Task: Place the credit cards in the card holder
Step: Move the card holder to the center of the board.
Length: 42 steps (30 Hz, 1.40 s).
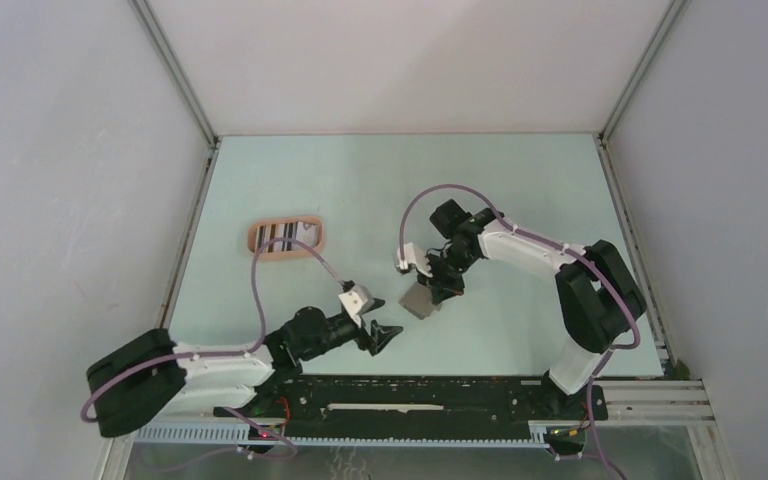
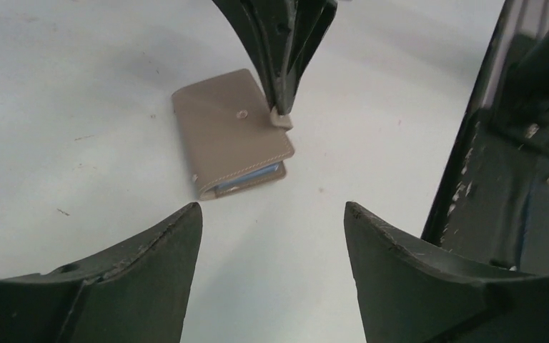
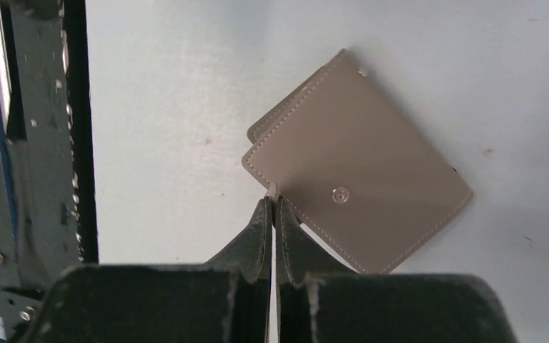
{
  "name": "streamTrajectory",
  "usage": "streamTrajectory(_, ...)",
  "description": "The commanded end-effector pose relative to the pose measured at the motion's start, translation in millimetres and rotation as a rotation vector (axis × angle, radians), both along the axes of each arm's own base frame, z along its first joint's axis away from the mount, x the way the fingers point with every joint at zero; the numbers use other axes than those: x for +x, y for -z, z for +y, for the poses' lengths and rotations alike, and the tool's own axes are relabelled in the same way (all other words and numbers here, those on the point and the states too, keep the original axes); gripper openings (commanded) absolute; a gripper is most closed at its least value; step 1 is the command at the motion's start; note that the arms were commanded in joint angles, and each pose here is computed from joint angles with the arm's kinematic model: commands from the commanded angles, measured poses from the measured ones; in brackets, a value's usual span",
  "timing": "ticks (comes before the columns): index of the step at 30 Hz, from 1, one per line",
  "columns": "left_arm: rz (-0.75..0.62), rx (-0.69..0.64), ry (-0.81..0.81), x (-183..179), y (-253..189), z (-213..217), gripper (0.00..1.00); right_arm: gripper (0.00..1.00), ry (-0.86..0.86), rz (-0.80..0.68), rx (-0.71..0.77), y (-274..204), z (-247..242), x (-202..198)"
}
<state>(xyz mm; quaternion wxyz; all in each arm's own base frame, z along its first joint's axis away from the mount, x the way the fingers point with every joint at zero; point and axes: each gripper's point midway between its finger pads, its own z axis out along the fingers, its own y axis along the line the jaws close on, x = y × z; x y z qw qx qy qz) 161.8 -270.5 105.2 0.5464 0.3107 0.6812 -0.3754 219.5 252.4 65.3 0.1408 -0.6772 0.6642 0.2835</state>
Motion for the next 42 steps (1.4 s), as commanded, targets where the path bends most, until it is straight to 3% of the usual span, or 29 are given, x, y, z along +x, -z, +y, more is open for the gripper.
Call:
streamTrajectory(1, -0.253, 0.05, -0.007, 9, -15, -13, 0.77, 0.01, -0.226, -0.12, 0.038, 4, -11, -11)
streamTrajectory(7, -0.429, 0.139, 0.035, 4, -5, -30, 0.78, 0.12, -0.367, -0.194, -0.014, 19, -31, -27)
streamTrajectory(10, -0.52, 0.137, 0.072, -2, -5, -35, 0.78, 0.22, -0.45, -0.218, -0.039, 26, -43, -38)
streamTrajectory(16, -0.506, 0.15, 0.08, 1, 2, -48, 0.76, 0.41, -0.461, -0.235, -0.055, 30, -56, -49)
streamTrajectory(27, -0.612, 0.286, 0.088, 6, 18, -76, 0.77, 0.54, -0.4, -0.198, 0.079, 8, -58, -57)
streamTrajectory(32, -0.68, 0.371, 0.1, 5, 33, -89, 0.77, 0.54, -0.381, -0.187, 0.093, 7, -61, -56)
streamTrajectory(42, -0.701, 0.42, 0.107, 9, 48, -102, 0.75, 0.53, -0.383, -0.162, 0.1, 10, -60, -58)
